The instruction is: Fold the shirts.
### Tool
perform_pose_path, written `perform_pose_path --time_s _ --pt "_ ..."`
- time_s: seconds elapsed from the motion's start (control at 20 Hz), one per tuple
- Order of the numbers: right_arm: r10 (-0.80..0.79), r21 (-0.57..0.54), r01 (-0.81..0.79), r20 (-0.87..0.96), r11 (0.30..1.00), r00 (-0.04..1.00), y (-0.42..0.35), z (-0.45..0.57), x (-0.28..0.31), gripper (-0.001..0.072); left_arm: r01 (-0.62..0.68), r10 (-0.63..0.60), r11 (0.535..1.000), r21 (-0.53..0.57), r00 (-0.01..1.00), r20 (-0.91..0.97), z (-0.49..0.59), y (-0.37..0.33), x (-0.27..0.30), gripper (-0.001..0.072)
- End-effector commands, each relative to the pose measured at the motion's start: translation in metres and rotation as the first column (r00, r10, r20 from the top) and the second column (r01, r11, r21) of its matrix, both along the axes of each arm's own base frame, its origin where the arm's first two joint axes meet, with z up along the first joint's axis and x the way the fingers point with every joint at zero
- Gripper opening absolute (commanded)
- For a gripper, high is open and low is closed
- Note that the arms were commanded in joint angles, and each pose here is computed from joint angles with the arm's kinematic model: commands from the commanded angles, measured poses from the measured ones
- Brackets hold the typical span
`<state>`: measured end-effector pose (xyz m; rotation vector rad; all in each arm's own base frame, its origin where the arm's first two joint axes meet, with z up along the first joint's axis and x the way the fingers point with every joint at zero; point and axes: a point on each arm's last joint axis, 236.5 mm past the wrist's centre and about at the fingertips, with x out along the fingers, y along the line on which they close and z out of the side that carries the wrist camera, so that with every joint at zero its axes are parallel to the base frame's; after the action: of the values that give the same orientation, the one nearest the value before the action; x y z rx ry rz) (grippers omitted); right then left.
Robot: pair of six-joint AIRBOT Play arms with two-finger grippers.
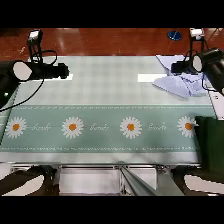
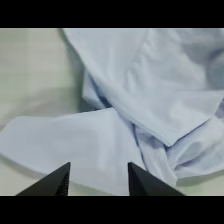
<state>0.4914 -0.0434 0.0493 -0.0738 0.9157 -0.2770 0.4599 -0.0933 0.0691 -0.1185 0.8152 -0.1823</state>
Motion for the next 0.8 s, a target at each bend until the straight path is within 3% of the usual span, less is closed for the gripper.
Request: perform_pose_path --time_s 0.0,0.3,0.6,0.65,0.7,0.75 --pt "-0.156 0.080 0.152 0.047 0.985 0.987 -0.057 -0.024 0.014 0.0418 -0.007 0.007 1.000 0.000 1.000 0.011 -0.007 0.000 0.009 0.0502" --pt "-0.354 0.269 0.339 0.008 0.902 0.935 -0.130 -0.088 0.036 0.0418 0.000 0.001 1.000 0.014 0.996 -0.090 -0.043 0.000 0.005 0.0502" --pt "-0.318 0.336 0.376 -0.216 0.864 0.923 -0.109 -0.159 0.016 0.0393 -0.008 0.006 1.000 -0.022 0.994 -0.112 -0.049 -0.006 0.004 0.0502" --pt "-0.289 0.367 0.377 -0.273 0.851 0.918 -0.096 -0.166 0.008 0.0342 -0.006 0.003 1.000 -0.023 0.992 -0.123 -0.050 -0.007 0.002 0.0502" --pt "-0.245 0.402 0.358 -0.306 0.843 0.920 -0.082 -0.166 0.003 0.0146 -0.004 0.001 1.000 -0.022 0.990 -0.143 -0.049 -0.006 -0.001 0.0502" --pt "-0.160 0.439 0.281 -0.292 0.854 0.943 -0.067 -0.155 0.005 0.0017 -0.003 0.000 1.000 -0.018 0.984 -0.178 -0.046 -0.001 -0.006 0.0502"
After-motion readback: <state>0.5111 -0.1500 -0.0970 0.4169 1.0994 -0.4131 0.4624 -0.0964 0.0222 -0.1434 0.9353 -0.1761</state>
